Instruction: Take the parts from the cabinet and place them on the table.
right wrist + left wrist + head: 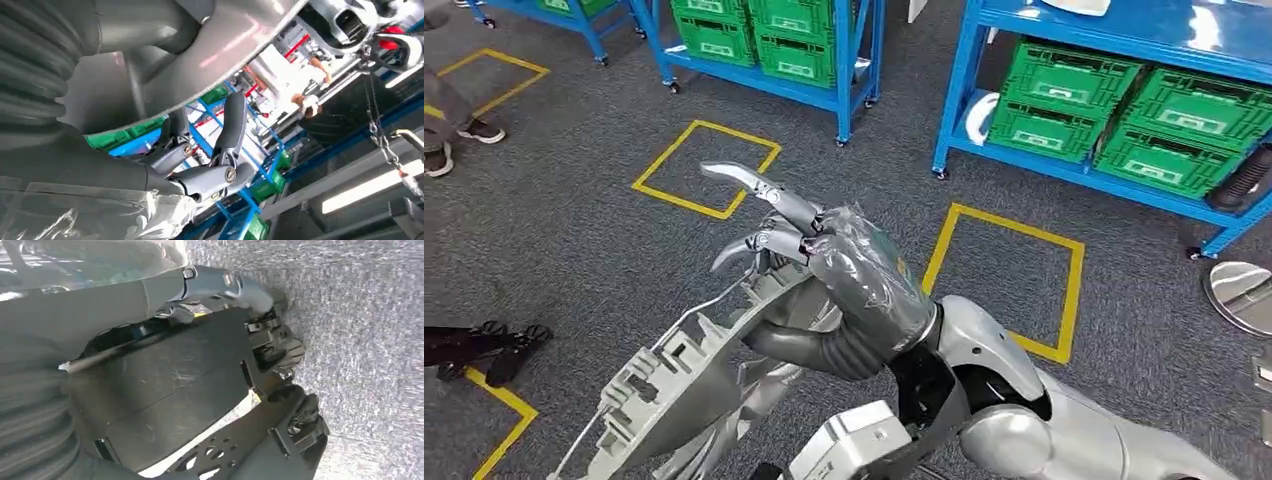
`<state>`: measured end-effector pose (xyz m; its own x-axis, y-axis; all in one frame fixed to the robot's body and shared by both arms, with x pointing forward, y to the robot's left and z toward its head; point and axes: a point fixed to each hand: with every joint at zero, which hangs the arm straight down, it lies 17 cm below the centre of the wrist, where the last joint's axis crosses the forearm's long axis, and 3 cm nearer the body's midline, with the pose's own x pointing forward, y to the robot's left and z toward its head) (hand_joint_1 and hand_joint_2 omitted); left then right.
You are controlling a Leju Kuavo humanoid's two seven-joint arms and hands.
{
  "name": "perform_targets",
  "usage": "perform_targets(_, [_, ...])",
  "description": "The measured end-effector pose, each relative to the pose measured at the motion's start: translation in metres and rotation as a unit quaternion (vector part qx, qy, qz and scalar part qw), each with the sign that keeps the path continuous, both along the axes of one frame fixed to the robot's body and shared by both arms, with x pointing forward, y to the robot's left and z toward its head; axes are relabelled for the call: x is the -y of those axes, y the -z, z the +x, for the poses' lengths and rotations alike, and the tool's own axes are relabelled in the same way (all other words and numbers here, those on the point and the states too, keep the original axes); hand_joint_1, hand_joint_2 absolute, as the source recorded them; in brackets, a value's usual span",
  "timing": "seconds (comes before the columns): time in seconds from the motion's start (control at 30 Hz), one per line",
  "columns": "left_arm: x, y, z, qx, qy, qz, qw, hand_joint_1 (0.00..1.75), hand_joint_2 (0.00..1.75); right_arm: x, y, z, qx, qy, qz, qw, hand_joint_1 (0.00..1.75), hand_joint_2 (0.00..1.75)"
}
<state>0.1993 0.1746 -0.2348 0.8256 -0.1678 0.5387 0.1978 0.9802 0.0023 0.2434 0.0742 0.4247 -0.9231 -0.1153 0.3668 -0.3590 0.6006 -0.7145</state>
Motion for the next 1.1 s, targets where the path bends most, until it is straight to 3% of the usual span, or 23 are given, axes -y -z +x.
perform_targets(1.1, [-0.005,0.000,0.001,0.002,0.002,0.005,1.000,0.00,1.75,-0.001,-0.006,-0.005,0.017,0.000,0.006,1.000,1.75,1.75])
